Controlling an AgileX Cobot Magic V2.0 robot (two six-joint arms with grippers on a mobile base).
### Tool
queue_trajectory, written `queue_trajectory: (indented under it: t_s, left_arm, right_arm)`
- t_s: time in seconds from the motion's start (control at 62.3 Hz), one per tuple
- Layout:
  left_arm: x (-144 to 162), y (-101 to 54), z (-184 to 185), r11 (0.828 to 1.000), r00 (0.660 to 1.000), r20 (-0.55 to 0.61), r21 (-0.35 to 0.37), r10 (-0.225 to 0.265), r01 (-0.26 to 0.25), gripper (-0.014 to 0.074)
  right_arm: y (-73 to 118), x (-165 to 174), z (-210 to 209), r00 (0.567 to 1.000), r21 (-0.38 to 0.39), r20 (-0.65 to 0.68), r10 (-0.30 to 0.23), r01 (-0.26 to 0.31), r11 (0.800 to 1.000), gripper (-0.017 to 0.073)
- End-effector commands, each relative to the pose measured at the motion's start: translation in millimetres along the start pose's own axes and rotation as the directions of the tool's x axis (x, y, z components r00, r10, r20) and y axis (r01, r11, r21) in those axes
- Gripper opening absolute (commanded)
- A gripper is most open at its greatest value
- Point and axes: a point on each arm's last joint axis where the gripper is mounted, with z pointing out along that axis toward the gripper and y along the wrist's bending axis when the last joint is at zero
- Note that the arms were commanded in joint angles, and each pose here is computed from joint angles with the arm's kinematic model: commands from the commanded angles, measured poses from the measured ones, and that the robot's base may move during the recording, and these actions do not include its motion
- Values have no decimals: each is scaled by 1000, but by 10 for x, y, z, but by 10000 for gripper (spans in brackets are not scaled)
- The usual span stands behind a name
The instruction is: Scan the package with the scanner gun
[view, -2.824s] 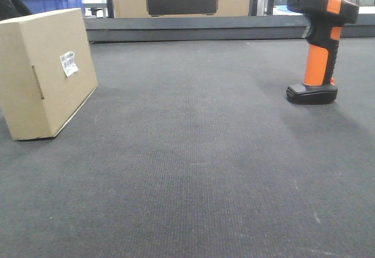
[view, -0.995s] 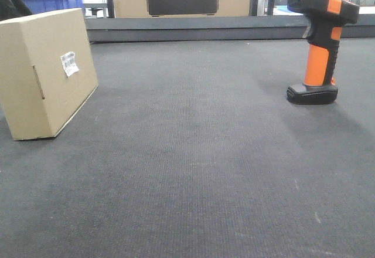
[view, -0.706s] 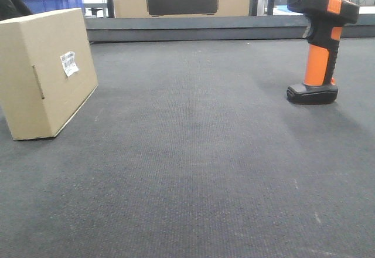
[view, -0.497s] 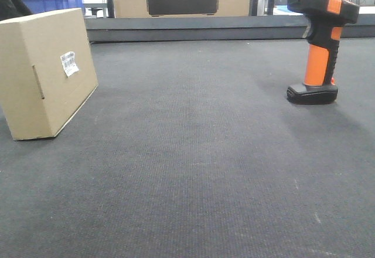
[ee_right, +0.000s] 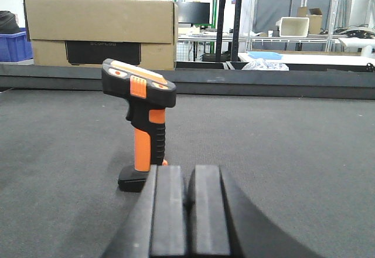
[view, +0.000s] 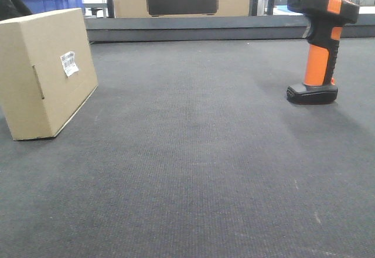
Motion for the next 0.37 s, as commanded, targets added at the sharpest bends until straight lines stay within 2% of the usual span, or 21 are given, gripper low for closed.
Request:
queue_trajectory:
  t_s: [0.0,0.353]
  left_arm:
    - [-26,-4,-5,1000,1000,27,6,-12,11,-111]
    - [-26,-4,-5,1000,1000,27,6,-12,11,-111]
  right_arm:
    - [-1,-16,-3,1000,2,25,-6,6,1000,-168]
    - [-1,-16,-3,1000,2,25,-6,6,1000,-168]
